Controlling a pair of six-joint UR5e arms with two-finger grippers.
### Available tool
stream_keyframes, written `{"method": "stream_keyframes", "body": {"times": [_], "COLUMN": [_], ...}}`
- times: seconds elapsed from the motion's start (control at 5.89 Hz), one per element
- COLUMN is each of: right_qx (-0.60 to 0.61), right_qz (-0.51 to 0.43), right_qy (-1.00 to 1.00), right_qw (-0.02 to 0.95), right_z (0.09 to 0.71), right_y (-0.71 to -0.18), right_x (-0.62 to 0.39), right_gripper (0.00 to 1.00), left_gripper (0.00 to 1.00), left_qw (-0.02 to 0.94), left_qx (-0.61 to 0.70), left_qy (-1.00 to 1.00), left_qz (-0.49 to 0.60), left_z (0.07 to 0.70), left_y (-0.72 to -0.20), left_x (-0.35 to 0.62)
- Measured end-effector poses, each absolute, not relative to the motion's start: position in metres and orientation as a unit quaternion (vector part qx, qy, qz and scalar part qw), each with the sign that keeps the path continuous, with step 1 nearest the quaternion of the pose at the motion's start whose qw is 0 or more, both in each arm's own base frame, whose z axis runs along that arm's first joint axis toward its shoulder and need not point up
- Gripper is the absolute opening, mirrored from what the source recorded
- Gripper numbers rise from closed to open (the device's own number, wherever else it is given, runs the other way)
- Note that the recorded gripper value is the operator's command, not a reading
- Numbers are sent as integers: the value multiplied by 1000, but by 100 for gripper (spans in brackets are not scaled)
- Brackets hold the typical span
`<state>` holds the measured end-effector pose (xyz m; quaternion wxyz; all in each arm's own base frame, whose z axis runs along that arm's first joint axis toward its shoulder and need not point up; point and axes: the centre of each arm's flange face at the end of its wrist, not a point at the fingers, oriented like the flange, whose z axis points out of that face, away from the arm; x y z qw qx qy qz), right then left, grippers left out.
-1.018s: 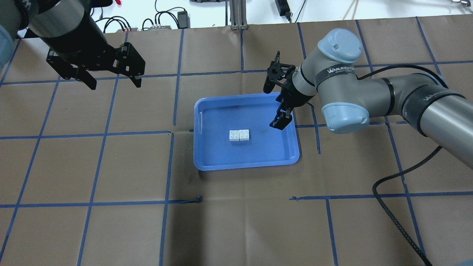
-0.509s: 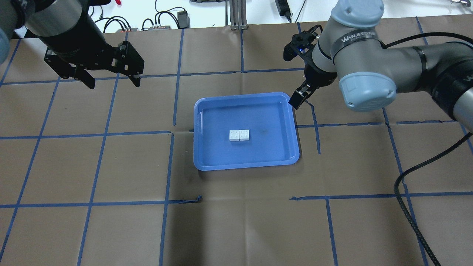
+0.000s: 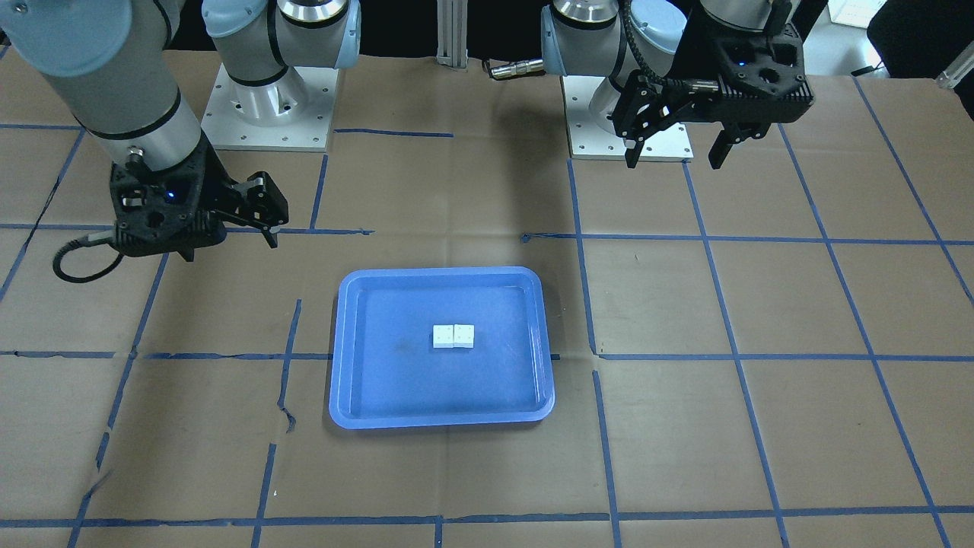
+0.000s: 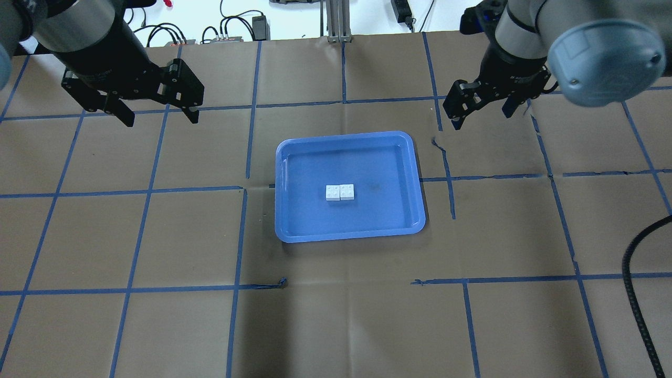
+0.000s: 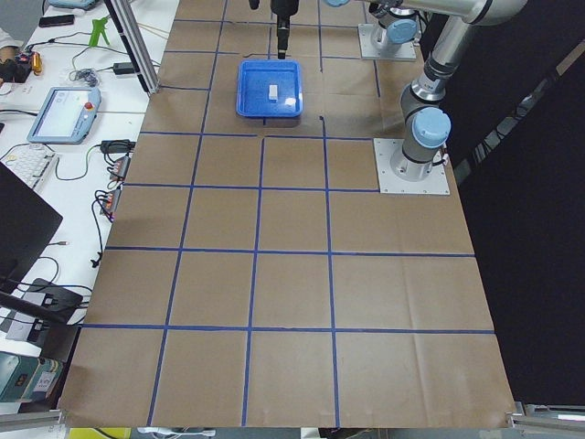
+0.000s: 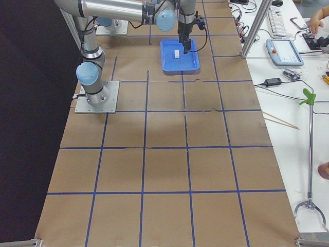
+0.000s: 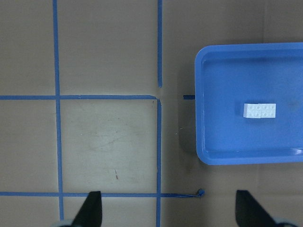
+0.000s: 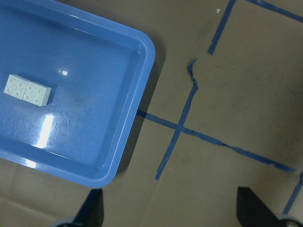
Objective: Assemble white blocks and place on blue tray
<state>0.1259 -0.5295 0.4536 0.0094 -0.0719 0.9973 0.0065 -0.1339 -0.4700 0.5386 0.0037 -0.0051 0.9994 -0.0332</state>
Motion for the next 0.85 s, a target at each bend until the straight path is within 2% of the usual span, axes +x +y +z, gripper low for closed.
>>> {"method": "stream_keyframes", "body": {"times": [0.34,0.85], "right_qx": [-3,14], "right_qz": [35,45], "right_qy": [999,999], "right_qw": [8,8], "right_z": [499,504], "right_y": [-520,-516], "right_x": [122,123], "right_gripper": [100,100], "left_gripper": [99,99], "left_qw": [4,4], "left_qx": [-5,-5], "left_qy": [999,999], "left_qz": [-34,-34], "left_z": [539,540], "left_y": [-469,-467], "left_x": [-134,-134]}}
